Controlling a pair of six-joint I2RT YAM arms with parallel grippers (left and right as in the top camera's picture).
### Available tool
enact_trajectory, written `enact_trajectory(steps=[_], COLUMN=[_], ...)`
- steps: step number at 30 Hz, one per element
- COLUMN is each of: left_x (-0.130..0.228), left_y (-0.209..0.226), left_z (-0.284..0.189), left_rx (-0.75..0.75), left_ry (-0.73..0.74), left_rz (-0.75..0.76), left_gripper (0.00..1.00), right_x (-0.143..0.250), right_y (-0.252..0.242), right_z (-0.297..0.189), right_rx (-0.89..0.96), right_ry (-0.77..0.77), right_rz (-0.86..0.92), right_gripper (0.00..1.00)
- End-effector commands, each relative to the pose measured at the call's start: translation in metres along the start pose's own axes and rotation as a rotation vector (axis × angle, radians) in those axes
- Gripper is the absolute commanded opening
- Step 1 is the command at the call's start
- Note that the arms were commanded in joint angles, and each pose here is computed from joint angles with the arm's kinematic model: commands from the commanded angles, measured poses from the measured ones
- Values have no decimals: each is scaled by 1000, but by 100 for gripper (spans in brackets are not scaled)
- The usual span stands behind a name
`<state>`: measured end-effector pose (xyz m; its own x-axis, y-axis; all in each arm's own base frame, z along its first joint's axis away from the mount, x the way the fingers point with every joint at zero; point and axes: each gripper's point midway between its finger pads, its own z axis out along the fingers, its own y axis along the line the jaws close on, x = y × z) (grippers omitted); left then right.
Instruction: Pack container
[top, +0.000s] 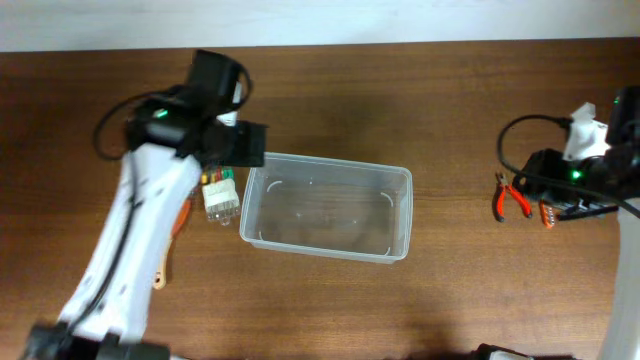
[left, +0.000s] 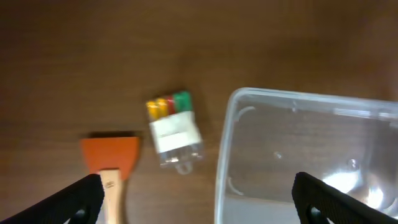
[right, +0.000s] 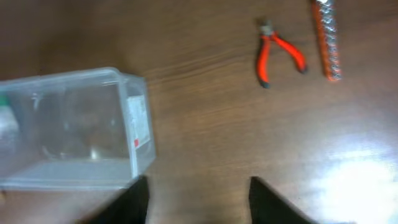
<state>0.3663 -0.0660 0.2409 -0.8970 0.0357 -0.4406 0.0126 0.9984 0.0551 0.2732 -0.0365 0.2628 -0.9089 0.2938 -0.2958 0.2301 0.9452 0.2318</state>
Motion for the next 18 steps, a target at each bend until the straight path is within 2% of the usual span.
enact_trajectory(steps=[1, 3, 5, 6, 18], left_x=[-3, -1, 3, 5, 11], left_y=[46, 68, 87, 93, 109], left_z=[-28, -39, -47, -50, -51], left_rx=[-76, -101, -117, -115, -104], left_ry=[-67, -88, -97, -96, -79], left_rz=[-85, -138, -162, -162, -169], left_gripper=[99, 99, 99, 99, 99], right_x=[4, 6, 7, 7, 12], right_y=[19, 25, 32, 36, 52], right_z=[26, 41, 56, 63, 157], right_rx=[-58, -64, -70, -72, -64], right_ry=[88, 132, 172, 190, 417], right_rz=[-58, -83, -107, -118, -172], right_gripper=[28, 22, 6, 4, 4])
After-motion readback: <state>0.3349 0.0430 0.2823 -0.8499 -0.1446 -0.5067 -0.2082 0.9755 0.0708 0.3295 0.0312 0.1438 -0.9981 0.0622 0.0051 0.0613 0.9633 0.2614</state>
